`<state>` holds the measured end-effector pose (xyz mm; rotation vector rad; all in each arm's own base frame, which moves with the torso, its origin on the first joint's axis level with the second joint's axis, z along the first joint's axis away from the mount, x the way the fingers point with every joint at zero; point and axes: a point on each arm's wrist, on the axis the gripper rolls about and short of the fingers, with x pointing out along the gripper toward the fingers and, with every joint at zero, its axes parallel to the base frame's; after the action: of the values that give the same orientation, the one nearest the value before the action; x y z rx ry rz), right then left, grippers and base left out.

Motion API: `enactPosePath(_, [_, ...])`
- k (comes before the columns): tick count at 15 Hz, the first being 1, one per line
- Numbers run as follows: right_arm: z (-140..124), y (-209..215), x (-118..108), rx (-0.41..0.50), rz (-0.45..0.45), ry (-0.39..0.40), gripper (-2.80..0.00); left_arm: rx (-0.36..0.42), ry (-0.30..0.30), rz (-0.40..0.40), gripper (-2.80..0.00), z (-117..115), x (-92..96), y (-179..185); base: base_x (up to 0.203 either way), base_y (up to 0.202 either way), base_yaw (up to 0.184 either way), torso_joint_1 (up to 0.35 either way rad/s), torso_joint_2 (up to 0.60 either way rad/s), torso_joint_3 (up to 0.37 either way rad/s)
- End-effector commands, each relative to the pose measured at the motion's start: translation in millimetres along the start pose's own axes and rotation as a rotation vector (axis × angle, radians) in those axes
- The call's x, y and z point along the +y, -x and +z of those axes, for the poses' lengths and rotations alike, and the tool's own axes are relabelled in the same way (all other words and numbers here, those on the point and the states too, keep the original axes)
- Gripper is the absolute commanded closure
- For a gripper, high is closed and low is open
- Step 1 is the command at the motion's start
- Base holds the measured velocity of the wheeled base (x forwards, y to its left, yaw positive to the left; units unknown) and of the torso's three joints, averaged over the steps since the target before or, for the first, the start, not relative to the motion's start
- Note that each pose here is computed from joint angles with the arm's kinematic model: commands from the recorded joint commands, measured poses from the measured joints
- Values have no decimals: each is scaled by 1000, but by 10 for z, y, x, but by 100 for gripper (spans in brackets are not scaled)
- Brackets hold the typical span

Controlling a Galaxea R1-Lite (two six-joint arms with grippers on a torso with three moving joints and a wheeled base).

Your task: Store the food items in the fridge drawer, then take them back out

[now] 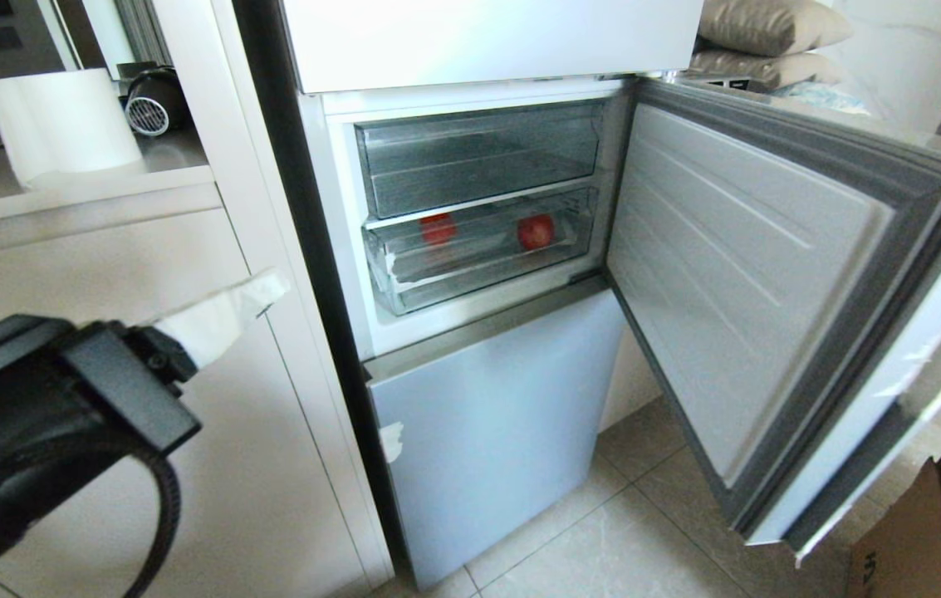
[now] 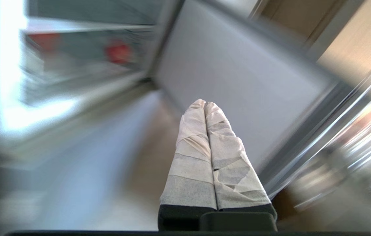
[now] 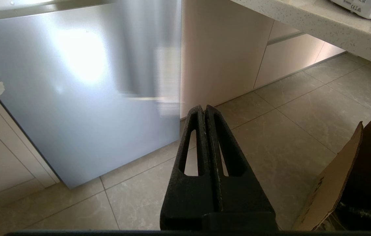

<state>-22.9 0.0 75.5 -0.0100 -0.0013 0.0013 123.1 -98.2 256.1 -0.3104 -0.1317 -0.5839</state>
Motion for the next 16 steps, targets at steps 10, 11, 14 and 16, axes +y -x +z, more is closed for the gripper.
enactPosePath(10, [0, 0, 0, 0, 0, 2, 0, 164, -463, 552, 0, -999, 438, 1815, 0, 0, 0, 0, 0, 0])
enactPosePath(11, [0, 0, 0, 0, -1, -1, 0, 296, -421, 548, 0, -1182, 484, 1852, 0, 0, 0, 0, 0, 0])
enactPosePath(14, [0, 0, 0, 0, 0, 1, 0, 499, -370, 543, 0, -1309, 477, 1944, 0, 0, 0, 0, 0, 0])
enactPosePath(16, [0, 0, 0, 0, 0, -1, 0, 499, -392, 470, 0, -1311, 479, 1951, 0, 0, 0, 0, 0, 0])
